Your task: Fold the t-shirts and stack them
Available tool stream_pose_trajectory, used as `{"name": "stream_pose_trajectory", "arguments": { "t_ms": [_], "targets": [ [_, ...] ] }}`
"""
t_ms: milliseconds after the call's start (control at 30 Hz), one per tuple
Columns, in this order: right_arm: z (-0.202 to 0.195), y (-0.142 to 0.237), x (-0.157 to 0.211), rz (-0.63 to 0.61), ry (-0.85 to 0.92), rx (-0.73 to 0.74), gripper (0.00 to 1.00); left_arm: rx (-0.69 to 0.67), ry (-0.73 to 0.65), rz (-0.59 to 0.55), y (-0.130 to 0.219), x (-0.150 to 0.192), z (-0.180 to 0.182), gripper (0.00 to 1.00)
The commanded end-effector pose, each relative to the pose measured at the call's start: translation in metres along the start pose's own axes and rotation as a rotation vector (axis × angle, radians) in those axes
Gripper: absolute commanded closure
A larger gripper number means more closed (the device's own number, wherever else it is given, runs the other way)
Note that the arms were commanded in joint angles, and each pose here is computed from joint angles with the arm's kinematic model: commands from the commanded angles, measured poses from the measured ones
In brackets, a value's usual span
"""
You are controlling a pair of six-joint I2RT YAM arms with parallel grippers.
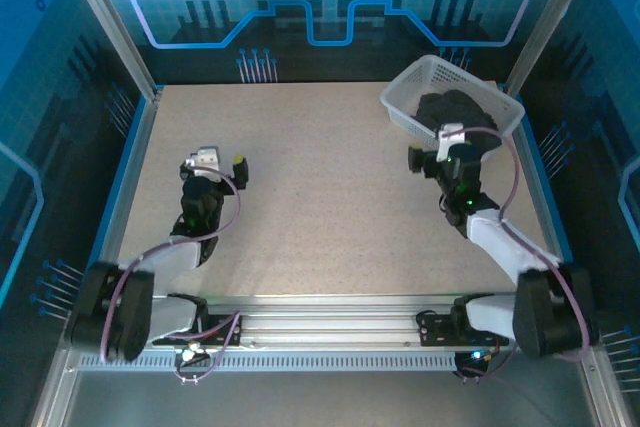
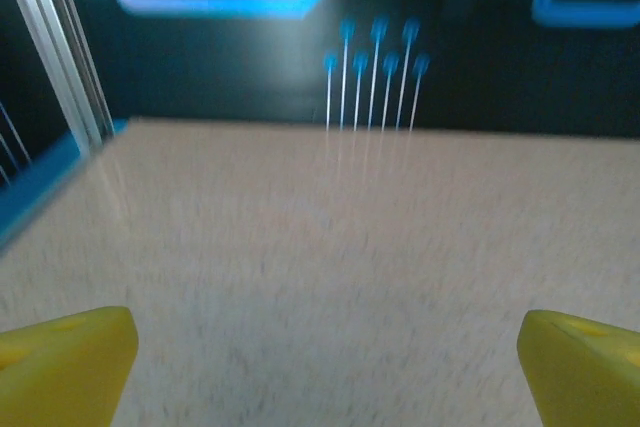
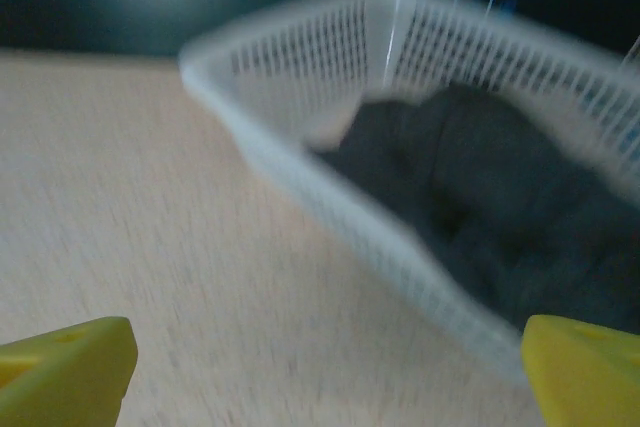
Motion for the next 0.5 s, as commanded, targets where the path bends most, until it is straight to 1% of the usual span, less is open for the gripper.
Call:
{"name": "stream_pose_trajectory", "arguments": {
  "t_ms": [0,33,67,100,133,167,233,267,333,400,467],
  "targets": [
    [-0.023,0.028,-0.062,-0.036,-0.257,0.097,0.0,-0.091,0.055,-0.165,0.004,-0.081,0.0,0.01],
    [-0.031,0.032,-0.072,0.036,-0.378,0.086,0.0,-0.161,0.179,-0.17,0.002,-0.101,0.007,0.01],
    [-0.041,0.034,-0.073,0.101,-0.459,0.137,0.0,-0.237,0.333,-0.088,0.0,-0.107,0.015,0.01],
    [-0.05,0.029,-0.075,0.13,-0.499,0.167,0.0,-0.273,0.419,0.045,0.003,-0.099,0.017,0.01],
    [-0.054,0.016,-0.08,0.162,-0.516,0.117,0.0,-0.302,0.501,0.103,0.002,-0.101,0.02,0.01],
    [-0.06,0.006,-0.084,0.195,-0.527,0.116,0.0,-0.274,0.57,0.14,-0.006,-0.099,0.02,0.01],
    [-0.079,-0.012,-0.08,0.309,-0.515,0.241,0.02,-0.179,0.765,0.275,-0.027,-0.09,0.015,0.01],
    [-0.087,-0.022,-0.078,0.359,-0.512,0.263,0.04,-0.149,0.787,0.341,-0.037,-0.087,0.007,0.01],
    [-0.096,-0.045,-0.063,0.474,-0.49,0.28,0.09,-0.074,0.748,0.454,-0.051,-0.086,-0.017,0.01],
    [-0.107,-0.064,-0.047,0.584,-0.462,0.337,0.09,-0.003,0.688,0.527,-0.056,-0.086,-0.043,0.01],
    [-0.116,-0.081,-0.022,0.685,-0.463,0.356,0.09,0.121,0.659,0.578,-0.057,-0.089,-0.073,0.01]
  ]
}}
Point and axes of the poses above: each hand's point on the last joint's axis, 136 mm out from that joint toward the fingers, its own y axis back along the fingers, its own z axis along the line the jaws close on, x = y × z, the point moved 3 cm from there along y, back along the fingers, and after that the axes turned 4 degrees about y, right-handed, at the moved point
